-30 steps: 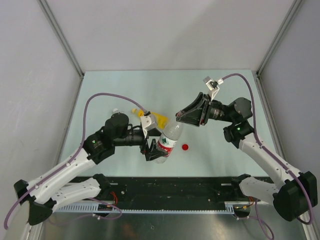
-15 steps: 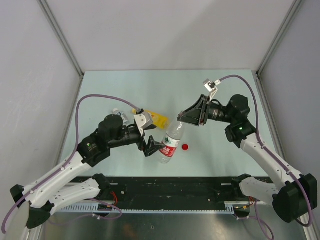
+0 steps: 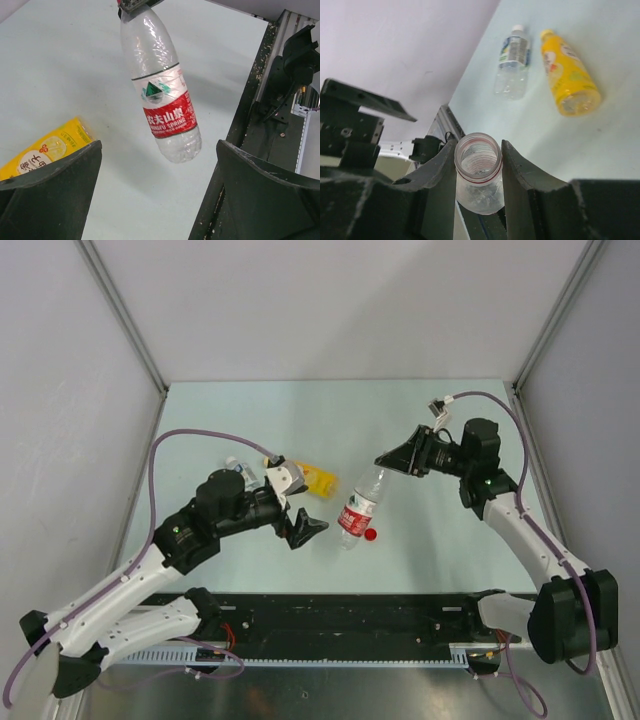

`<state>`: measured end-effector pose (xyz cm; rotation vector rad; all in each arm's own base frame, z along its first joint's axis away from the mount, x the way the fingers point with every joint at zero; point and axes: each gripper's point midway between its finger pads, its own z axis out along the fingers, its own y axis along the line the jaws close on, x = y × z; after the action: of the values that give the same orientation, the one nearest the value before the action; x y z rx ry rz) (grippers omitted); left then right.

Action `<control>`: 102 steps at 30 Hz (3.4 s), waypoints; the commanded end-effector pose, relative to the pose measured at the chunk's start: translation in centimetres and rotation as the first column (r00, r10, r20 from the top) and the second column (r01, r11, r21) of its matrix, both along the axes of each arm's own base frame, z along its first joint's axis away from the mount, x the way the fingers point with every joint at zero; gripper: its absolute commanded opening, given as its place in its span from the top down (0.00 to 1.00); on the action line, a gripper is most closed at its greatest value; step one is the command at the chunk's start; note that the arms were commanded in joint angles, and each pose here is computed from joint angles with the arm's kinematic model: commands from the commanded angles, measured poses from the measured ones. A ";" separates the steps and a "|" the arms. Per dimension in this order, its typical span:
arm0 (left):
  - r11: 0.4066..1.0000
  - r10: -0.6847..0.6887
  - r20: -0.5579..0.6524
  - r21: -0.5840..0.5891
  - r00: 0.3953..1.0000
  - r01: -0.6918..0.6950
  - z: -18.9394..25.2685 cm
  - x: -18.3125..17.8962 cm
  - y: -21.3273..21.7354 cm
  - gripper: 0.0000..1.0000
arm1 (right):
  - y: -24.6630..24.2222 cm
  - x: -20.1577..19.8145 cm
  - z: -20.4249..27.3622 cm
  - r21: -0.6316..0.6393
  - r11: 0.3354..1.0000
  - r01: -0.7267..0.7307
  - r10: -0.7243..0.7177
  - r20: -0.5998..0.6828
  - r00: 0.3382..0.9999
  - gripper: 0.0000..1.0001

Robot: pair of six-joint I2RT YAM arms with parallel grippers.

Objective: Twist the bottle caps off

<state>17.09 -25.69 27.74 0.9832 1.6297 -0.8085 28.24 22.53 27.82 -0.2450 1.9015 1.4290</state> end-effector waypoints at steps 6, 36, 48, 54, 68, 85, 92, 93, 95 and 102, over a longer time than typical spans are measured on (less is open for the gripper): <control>1.000 0.005 0.026 0.018 1.000 -0.005 -0.5 0.6 -0.1 0.00 | -6.3 4.2 -2.9 -0.042 0.965 0.259 -0.262 -0.118 0.958 1.00; 0.996 0.072 -0.051 0.060 0.996 -0.069 -2.8 1.9 -0.4 0.01 | -22.6 5.1 -14.6 -0.157 0.709 0.688 -0.694 -0.329 0.640 0.39; 0.986 0.154 -0.069 0.069 0.986 -0.150 -3.2 2.8 0.3 0.01 | -22.9 4.8 -12.8 -0.145 0.688 0.711 -0.718 -0.277 0.638 0.01; 0.969 0.232 -0.089 0.105 0.969 -0.222 -4.1 3.9 0.8 0.01 | -22.7 4.6 -11.5 -0.134 0.685 0.716 -0.722 -0.253 0.644 0.01; 0.886 0.438 -0.158 0.243 0.885 -0.395 -7.7 7.0 1.9 0.01 | -19.5 5.0 -7.9 -0.129 0.753 0.645 -0.658 -0.154 0.737 0.01; 0.525 0.835 -0.401 0.379 0.375 -0.762 -14.0 13.5 13.4 0.00 | -14.5 5.0 -6.5 -0.159 0.827 0.539 -0.556 -0.090 0.826 0.00; 0.380 0.877 -0.446 0.416 0.179 -0.826 -15.9 14.5 16.6 0.00 | -14.0 5.1 -7.0 -0.165 0.839 0.519 -0.537 -0.096 0.838 0.01; 0.366 0.877 -0.455 0.426 0.154 -0.827 -16.3 14.5 16.9 0.00 | -14.0 5.1 -7.1 -0.166 0.840 0.516 -0.535 -0.098 0.839 0.01; 0.347 0.875 -0.470 0.445 0.115 -0.826 -17.1 14.7 17.3 0.01 | -13.9 5.2 -7.2 -0.168 0.842 0.513 -0.533 -0.103 0.840 0.00; 0.287 0.883 -0.469 0.518 0.013 -0.806 -19.8 15.6 17.7 0.01 | -13.9 5.6 -7.2 -0.163 0.846 0.508 -0.526 -0.088 0.846 0.01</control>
<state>31.56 -8.44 8.28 -0.4610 2.5009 -0.1690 32.63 8.58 18.35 0.3790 2.0365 0.9834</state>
